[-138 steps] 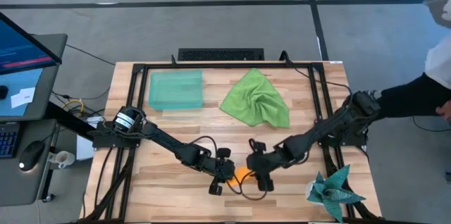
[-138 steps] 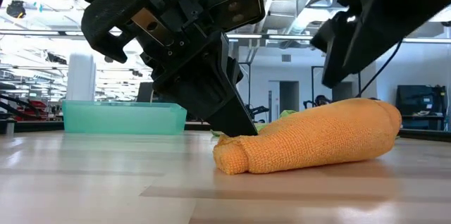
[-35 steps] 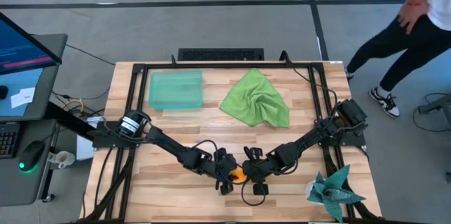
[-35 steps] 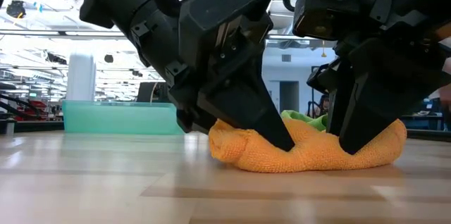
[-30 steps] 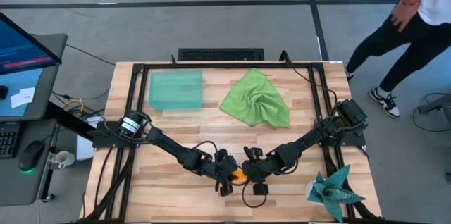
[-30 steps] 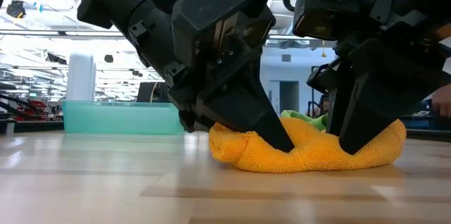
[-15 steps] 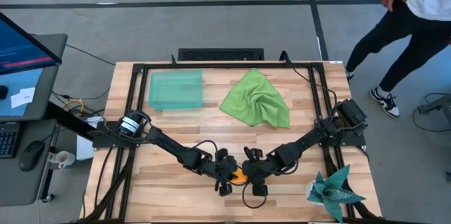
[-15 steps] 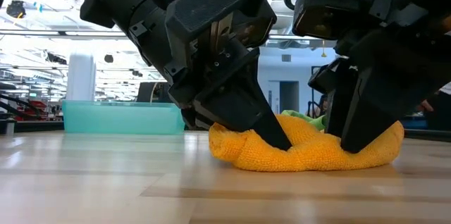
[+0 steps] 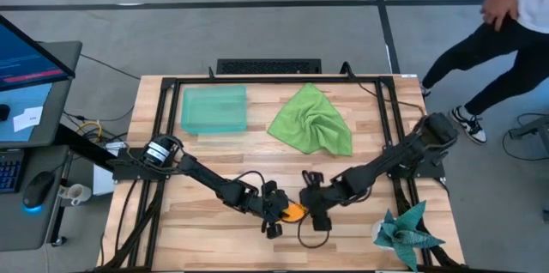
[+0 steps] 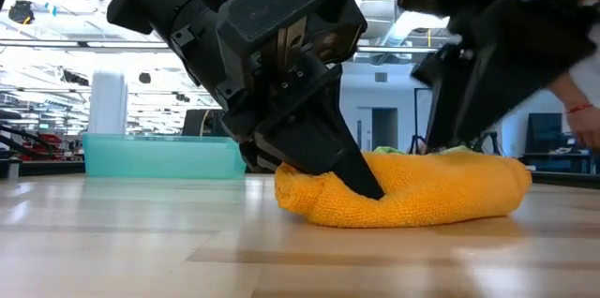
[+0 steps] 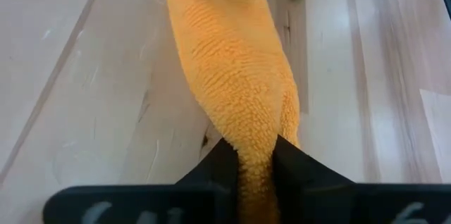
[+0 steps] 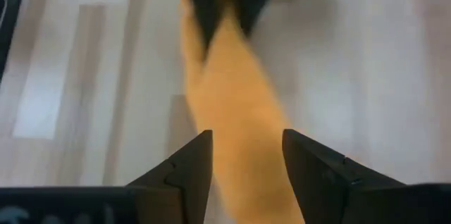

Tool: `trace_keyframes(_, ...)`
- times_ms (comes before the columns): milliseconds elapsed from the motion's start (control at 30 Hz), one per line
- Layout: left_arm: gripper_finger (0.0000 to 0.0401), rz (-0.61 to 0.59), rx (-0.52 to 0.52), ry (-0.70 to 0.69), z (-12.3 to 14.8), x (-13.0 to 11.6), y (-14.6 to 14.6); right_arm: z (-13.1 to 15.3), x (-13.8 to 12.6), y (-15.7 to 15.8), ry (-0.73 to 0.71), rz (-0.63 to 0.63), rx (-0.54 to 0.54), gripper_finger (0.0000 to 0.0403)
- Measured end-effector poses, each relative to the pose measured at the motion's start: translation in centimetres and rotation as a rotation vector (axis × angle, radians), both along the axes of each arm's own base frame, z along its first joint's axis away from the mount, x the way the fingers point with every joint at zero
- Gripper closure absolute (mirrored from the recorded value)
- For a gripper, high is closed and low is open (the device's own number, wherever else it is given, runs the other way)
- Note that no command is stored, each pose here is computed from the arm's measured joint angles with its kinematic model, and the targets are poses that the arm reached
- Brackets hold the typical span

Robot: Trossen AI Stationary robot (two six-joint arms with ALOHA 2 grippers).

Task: Roll microfiber towels into tight, uniform cylinder then place into a basket
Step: Put the yellow towel into the blue bin

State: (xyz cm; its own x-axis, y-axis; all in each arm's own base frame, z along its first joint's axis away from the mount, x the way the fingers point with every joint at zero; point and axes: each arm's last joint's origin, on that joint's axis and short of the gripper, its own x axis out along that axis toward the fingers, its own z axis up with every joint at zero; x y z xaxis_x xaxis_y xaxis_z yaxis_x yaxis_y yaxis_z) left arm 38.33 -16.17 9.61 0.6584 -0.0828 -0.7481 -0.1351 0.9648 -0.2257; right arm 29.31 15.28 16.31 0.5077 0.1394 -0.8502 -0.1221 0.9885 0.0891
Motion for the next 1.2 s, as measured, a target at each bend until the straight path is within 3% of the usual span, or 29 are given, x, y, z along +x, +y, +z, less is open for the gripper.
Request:
trace_keyframes(233,0.0368,0.01,0.02,0.039,-0.1,-0.3,0.3,4.2,-3.3,-1.5,-0.045,-0.094,-0.154,0.0216)
trace_keyframes(400,0.0373,0.006,0.027,0.054,0.0,-0.4,0.3,5.9,-4.6,-0.7,-0.147,-0.15,-0.171,0.022)
trace_keyframes(600,0.037,-0.026,0.056,0.097,1.0,-1.2,0.2,3.2,-3.5,1.2,-0.147,-0.123,-0.21,0.0218)
trace_keyframes(700,0.0371,-0.021,0.076,0.118,1.7,-1.7,0.3,1.7,-2.7,1.3,-0.079,-0.08,-0.2,0.0211)
trace_keyframes(933,0.0368,-0.023,0.084,0.137,1.9,-1.9,0.4,0.6,-0.4,1.4,-0.05,-0.02,-0.247,0.0175)
trace_keyframes(1200,0.0368,-0.027,0.084,0.146,1.8,-2.0,0.3,-1.3,1.8,0.1,-0.021,-0.036,-0.193,0.0163)
